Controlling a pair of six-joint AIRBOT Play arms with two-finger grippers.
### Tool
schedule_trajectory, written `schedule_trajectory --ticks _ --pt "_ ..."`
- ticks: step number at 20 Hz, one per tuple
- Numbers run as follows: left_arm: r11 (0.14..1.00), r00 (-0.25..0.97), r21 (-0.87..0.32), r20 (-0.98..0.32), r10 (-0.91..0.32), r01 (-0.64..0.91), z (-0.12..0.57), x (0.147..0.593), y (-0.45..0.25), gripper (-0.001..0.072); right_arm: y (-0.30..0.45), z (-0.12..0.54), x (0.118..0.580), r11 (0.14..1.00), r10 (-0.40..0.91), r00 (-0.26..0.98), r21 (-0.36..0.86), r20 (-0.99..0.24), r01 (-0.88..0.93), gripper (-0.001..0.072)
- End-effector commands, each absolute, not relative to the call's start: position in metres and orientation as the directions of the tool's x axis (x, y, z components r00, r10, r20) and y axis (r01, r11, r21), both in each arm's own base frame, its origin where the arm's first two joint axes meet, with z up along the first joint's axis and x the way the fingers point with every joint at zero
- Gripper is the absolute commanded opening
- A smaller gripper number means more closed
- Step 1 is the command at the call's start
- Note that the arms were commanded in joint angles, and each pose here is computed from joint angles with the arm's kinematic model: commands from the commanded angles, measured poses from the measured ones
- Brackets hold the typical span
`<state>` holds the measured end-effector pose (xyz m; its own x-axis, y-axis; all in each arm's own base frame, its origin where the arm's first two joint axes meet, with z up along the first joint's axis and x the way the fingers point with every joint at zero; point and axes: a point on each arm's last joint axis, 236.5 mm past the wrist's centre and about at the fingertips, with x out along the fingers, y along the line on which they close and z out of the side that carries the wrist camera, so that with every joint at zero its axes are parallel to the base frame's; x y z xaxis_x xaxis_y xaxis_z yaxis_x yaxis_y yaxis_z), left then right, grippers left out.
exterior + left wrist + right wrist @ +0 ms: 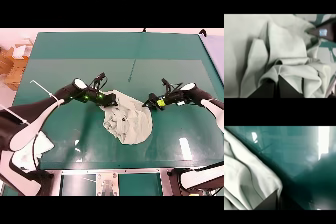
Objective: Fold the shirts.
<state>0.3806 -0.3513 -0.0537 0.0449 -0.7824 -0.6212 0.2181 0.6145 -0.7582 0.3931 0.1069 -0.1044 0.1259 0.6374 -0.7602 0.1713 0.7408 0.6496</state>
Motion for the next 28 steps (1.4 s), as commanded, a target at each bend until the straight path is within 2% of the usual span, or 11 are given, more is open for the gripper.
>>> schedule_trajectory --ticks 1,4,6,9,13,16,18,20,22,25,28 --pt "0.585 -0.039 -0.777 -0.609 -0.793 0.231 -0.035 0.366 -0.331 0.0027 0.120 -0.094 0.420 0.742 0.647 0.149 0.662 -0.748 0.106 0.0013" --pt "0.668 0.023 -0.689 -0.691 -0.722 0.279 0.013 0.371 -0.265 0.0027 0.077 -0.037 0.456 0.732 0.631 0.291 0.676 -0.719 0.083 0.0012" --pt "0.734 0.173 -0.604 -0.724 -0.668 0.311 0.063 0.381 -0.218 0.0027 0.053 0.028 0.465 0.708 0.644 0.389 0.706 -0.659 0.024 0.0012" --pt "0.750 0.400 -0.485 -0.641 -0.655 0.449 0.174 0.386 -0.195 0.0027 0.038 0.158 0.464 0.726 0.623 0.579 0.666 -0.527 -0.175 0.0012" --pt "0.722 0.635 -0.276 -0.347 -0.690 0.634 0.371 0.348 -0.191 0.0027 0.036 0.379 0.396 0.852 0.493 0.833 0.331 -0.252 -0.405 0.0012" --pt "0.742 0.735 -0.097 -0.097 -0.671 0.663 0.495 0.282 -0.174 0.0027 0.036 0.504 0.312 0.939 0.339 0.941 0.055 0.009 -0.339 0.0012" --pt "0.746 0.747 -0.038 0.012 -0.665 0.665 0.537 0.240 -0.166 0.0027 0.034 0.558 0.264 0.973 0.230 0.960 -0.074 0.159 -0.221 0.0012" --pt "0.746 0.745 -0.010 0.050 -0.665 0.666 0.548 0.215 -0.163 0.0027 0.032 0.583 0.240 0.982 0.171 0.955 -0.117 0.244 -0.146 0.0012" --pt "0.755 0.755 -0.014 0.022 -0.655 0.655 0.542 0.210 -0.159 0.0027 0.032 0.584 0.240 0.984 0.169 0.954 -0.098 0.250 -0.148 0.0012" --pt "0.809 0.807 -0.048 -0.065 -0.587 0.585 0.512 0.246 -0.147 0.0028 0.012 0.564 0.276 0.987 0.163 0.969 -0.037 0.184 -0.159 0.0013" --pt "0.841 0.813 -0.116 -0.217 -0.540 0.528 0.447 0.310 -0.144 0.0028 -0.014 0.515 0.341 0.975 0.203 0.979 0.084 0.034 -0.205 0.0013"
